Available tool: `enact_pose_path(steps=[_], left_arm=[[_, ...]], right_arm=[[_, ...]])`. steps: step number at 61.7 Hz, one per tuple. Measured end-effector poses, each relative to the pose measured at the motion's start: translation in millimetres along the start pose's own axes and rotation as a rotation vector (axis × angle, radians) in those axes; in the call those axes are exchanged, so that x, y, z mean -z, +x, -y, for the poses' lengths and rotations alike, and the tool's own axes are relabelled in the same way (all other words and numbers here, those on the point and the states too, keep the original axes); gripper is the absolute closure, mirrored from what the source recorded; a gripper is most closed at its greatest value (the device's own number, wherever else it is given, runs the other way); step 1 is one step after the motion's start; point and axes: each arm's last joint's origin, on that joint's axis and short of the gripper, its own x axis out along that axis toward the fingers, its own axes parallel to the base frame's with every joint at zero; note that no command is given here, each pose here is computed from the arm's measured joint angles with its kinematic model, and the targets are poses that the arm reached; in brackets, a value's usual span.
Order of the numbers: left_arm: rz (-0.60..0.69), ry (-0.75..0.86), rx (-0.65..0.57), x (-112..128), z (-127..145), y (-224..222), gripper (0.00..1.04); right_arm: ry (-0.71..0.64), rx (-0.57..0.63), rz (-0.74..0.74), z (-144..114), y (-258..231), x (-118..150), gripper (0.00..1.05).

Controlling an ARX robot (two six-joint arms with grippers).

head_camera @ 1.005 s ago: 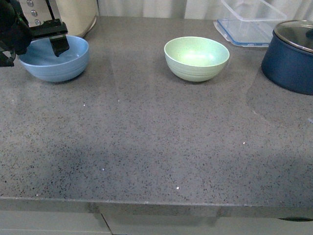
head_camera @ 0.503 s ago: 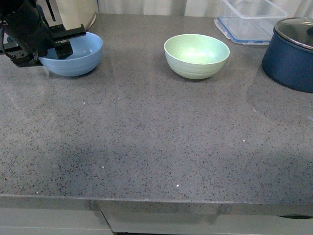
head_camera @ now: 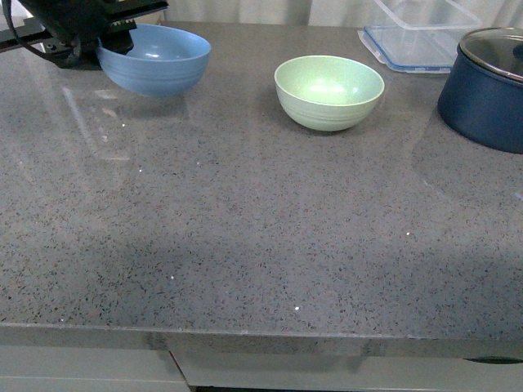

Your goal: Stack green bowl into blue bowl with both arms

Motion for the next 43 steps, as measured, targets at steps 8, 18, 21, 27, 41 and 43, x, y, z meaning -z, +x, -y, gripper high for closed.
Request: enact_pose_path(steps=[8, 18, 21, 27, 41, 43], left_arm=[[-0.010, 0.018, 0.028, 9, 18, -5, 0.97], [-0.016, 0.031, 0.045, 16, 30, -9, 0.97], [-0.016, 0.035, 0.047, 18, 34, -9, 0.97], [-0.018, 0.037, 0.048, 21, 39, -5, 0.97], [-0.028, 0.040, 0.042, 25, 43, 8, 0.97], [-0.029, 0.041, 0.041, 25, 44, 10, 0.97]], right_arm=[[0.000, 0.000, 0.000, 0, 0, 0, 0.10], [0.000, 0.000, 0.000, 0, 0, 0, 0.10], [0.000, 0.000, 0.000, 0, 0, 0, 0.10], [0.000, 0.000, 0.000, 0, 0, 0, 0.10], [0.000, 0.000, 0.000, 0, 0, 0, 0.10], [0.000, 0.000, 0.000, 0, 0, 0, 0.10]])
